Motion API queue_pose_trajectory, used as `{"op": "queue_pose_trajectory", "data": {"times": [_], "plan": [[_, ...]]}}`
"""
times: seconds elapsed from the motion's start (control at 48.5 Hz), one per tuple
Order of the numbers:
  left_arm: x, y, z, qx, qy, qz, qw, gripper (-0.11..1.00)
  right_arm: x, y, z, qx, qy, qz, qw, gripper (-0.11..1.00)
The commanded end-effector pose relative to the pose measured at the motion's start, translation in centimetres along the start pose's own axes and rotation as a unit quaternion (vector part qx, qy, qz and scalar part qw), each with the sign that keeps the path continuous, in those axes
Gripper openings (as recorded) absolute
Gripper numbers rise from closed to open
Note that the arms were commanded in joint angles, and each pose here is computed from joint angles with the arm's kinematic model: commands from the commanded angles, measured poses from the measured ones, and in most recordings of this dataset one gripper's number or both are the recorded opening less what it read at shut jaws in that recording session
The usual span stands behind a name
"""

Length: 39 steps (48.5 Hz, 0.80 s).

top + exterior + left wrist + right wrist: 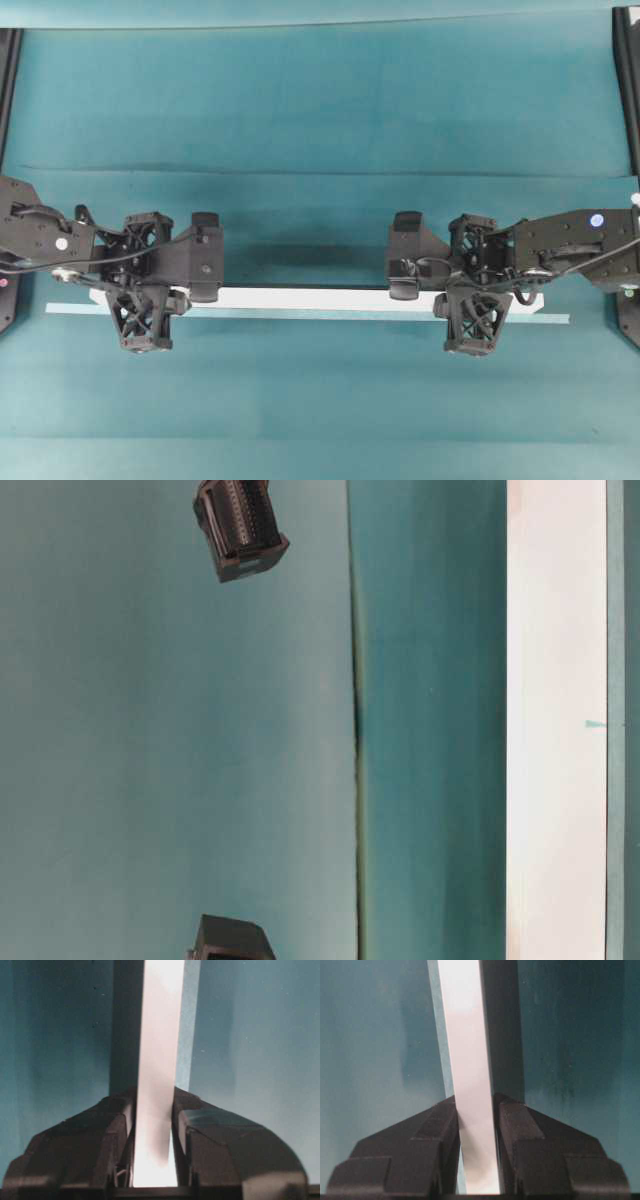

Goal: Lift a wooden board with both hands.
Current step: 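Lift the board with both grippers and pull it back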

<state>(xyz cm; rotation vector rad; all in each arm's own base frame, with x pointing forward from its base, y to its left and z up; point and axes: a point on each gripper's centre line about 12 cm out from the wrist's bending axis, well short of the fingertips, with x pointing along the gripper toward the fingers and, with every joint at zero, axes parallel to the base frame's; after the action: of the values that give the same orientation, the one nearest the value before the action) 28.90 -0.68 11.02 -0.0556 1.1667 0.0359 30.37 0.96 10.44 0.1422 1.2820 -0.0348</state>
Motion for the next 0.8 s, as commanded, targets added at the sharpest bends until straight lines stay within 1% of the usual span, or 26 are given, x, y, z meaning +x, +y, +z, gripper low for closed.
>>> {"op": "queue_pose_trajectory", "data": {"times": [0.0,0.124,0.206,0.433,0.597,0.7,0.783], "plan": [[-0.6,0.1,0.9,-0.003,-0.014,0.0,0.9999,0.17,-0.1,0.3,0.3,0.001,-0.002,0.002,1.0,0.22],[-1.8,0.5,1.5,-0.01,-0.023,0.003,0.9997,0.17,-1.1,0.4,1.0,0.0,-0.006,0.004,1.0,0.22],[-3.1,0.8,2.4,-0.013,-0.03,0.005,0.9994,0.17,-2.0,0.4,1.4,0.002,-0.006,0.005,1.0,0.22],[-6.2,0.9,3.9,-0.017,-0.024,0.009,0.9995,0.17,-5.8,0.1,3.1,0.01,-0.014,0.008,0.9998,0.22],[-8.2,0.9,4.5,-0.018,-0.026,0.01,0.9995,0.17,-9.5,-0.3,4.6,0.016,-0.025,0.007,0.9995,0.22],[-9.7,1.0,4.9,-0.017,-0.028,0.011,0.9994,0.17,-11.1,-0.5,5.0,0.015,-0.026,0.005,0.9995,0.22],[-11.1,1.4,5.3,-0.022,-0.029,0.014,0.9992,0.17,-12.0,-0.5,5.1,0.015,-0.024,0.005,0.9996,0.22]]}}
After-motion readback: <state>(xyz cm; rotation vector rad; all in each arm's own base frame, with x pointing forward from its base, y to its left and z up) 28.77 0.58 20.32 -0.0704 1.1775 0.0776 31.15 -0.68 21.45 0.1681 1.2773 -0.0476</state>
